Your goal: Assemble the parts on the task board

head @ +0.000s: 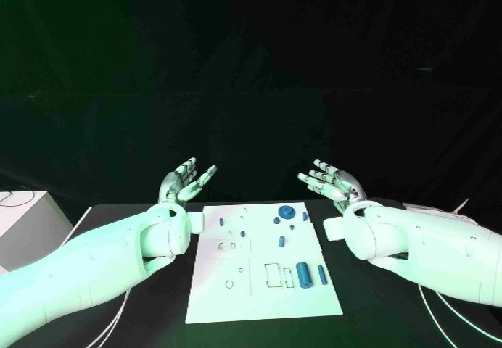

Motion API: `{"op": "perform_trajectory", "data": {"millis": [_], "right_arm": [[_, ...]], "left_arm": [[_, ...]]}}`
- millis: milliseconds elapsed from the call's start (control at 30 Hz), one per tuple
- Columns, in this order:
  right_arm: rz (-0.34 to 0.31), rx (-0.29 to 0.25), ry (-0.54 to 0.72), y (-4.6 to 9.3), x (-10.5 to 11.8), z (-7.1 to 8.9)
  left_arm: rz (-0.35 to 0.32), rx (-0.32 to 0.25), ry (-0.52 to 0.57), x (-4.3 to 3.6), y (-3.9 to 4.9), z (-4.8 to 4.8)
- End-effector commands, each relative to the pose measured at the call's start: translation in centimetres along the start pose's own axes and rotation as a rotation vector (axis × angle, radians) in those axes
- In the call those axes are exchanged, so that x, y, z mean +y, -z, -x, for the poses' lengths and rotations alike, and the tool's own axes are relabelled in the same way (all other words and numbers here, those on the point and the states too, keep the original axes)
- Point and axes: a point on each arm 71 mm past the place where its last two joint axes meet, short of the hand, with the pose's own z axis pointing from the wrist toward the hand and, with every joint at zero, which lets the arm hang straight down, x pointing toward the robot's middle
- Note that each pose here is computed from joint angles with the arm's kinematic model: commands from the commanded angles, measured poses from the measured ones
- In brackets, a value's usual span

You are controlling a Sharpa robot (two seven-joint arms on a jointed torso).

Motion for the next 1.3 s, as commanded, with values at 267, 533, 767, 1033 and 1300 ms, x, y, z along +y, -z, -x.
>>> {"op": "perform_trajectory", "data": {"millis": [267,533,767,1033,1300], "right_arm": [[0.121,0.178,0.295,-0.9,1.0,0.7],[0.261,0.242,0.580,-1.2,2.7,0.9],[0.309,0.280,0.804,-1.6,3.9,0.8],[0.320,0.291,1.007,-2.3,4.9,0.7],[0.318,0.238,1.235,-3.1,5.5,0.2]], "left_arm": [[-0.029,0.133,0.014,-0.62,0.46,-0.12],[-0.040,0.185,-0.003,-1.36,1.33,0.75],[-0.032,0.293,0.010,-2.25,2.55,0.54],[-0.058,0.358,0.027,-4.26,3.67,0.14],[-0.080,0.382,0.044,-5.97,4.71,-0.01]]}}
